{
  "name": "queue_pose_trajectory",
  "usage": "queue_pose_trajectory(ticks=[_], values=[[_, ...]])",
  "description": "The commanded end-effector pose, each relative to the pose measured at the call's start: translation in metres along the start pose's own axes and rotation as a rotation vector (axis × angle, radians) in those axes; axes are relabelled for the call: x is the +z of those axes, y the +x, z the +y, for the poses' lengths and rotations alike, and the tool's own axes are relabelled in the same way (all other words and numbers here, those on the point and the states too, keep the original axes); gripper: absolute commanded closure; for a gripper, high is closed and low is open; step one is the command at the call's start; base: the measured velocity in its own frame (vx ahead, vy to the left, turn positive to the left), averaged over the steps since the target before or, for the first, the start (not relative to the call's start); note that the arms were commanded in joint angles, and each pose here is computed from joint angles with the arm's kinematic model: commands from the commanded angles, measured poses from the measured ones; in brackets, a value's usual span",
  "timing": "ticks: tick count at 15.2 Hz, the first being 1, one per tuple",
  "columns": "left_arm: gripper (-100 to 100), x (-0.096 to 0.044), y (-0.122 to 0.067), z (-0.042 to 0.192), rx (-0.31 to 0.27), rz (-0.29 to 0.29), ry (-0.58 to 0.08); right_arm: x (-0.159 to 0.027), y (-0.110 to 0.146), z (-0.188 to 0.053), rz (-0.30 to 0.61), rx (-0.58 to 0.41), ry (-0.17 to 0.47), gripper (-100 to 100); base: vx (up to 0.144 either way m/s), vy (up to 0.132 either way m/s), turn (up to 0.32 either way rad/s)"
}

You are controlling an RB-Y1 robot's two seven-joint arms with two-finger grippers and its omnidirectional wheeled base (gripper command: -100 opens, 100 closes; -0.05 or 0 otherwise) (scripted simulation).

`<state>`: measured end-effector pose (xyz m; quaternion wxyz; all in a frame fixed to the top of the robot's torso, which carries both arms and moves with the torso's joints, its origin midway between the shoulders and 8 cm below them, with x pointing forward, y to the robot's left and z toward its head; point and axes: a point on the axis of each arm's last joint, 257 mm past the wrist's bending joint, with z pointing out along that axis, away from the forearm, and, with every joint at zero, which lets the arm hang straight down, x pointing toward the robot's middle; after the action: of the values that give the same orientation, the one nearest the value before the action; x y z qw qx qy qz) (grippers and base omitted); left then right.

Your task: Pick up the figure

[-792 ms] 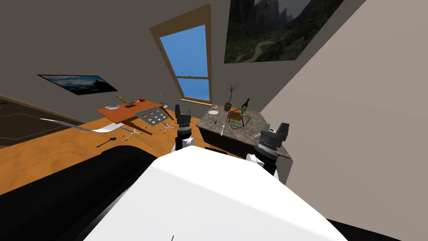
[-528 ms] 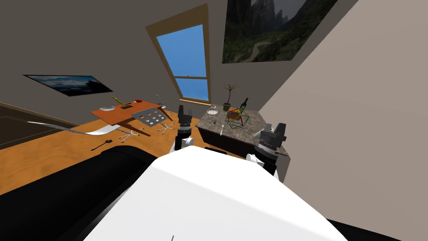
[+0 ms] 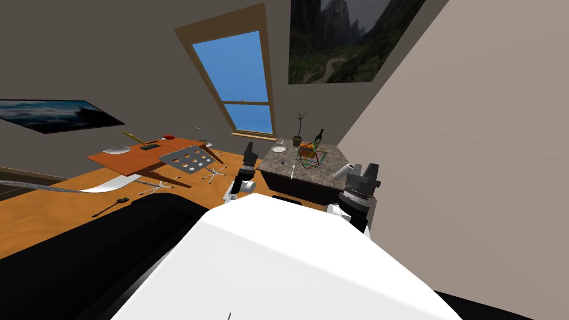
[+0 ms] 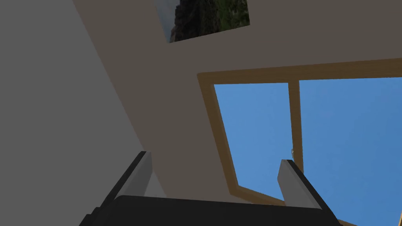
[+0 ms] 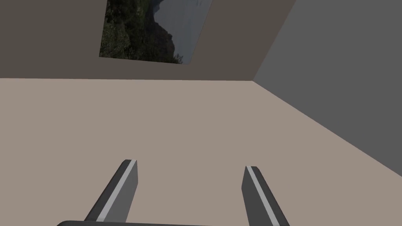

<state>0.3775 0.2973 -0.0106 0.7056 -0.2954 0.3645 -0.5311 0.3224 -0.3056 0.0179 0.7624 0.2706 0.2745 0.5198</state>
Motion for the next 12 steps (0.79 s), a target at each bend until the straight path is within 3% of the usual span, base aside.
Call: queue_pose_trajectory(ticks=[1, 5, 6, 8, 9, 11, 12], values=[[-100, 0.002, -0.001, 0.021, 0.044, 0.033, -0.058, 0.000, 0.000, 0.000, 0.000, 0.000, 0.000, 0, -0.006, 0.017, -0.204], [-100, 0.003, -0.002, 0.046, 0.078, 0.059, -0.128, 0.000, 0.000, 0.000, 0.000, 0.000, 0.000, 0, -0.007, 0.018, -0.146], [-100, 0.005, -0.005, 0.063, 0.114, 0.079, -0.173, 0.000, 0.000, 0.000, 0.000, 0.000, 0.000, 0, -0.007, 0.011, -0.152], [-100, 0.004, -0.005, 0.067, 0.114, 0.082, -0.187, 0.000, 0.000, 0.000, 0.000, 0.000, 0.000, 0, -0.005, 0.013, -0.119], [-100, 0.006, -0.010, 0.084, 0.152, 0.101, -0.230, 0.000, 0.000, 0.000, 0.000, 0.000, 0.000, 0, -0.004, 0.011, -0.191], [-100, 0.004, -0.009, 0.089, 0.152, 0.105, -0.250, 0.000, 0.000, 0.000, 0.000, 0.000, 0.000, 0, -0.005, 0.014, -0.129], [-100, 0.006, -0.015, 0.106, 0.191, 0.121, -0.291, 0.000, 0.000, 0.000, 0.000, 0.000, 0.000, 0, -0.006, 0.012, -0.178]])
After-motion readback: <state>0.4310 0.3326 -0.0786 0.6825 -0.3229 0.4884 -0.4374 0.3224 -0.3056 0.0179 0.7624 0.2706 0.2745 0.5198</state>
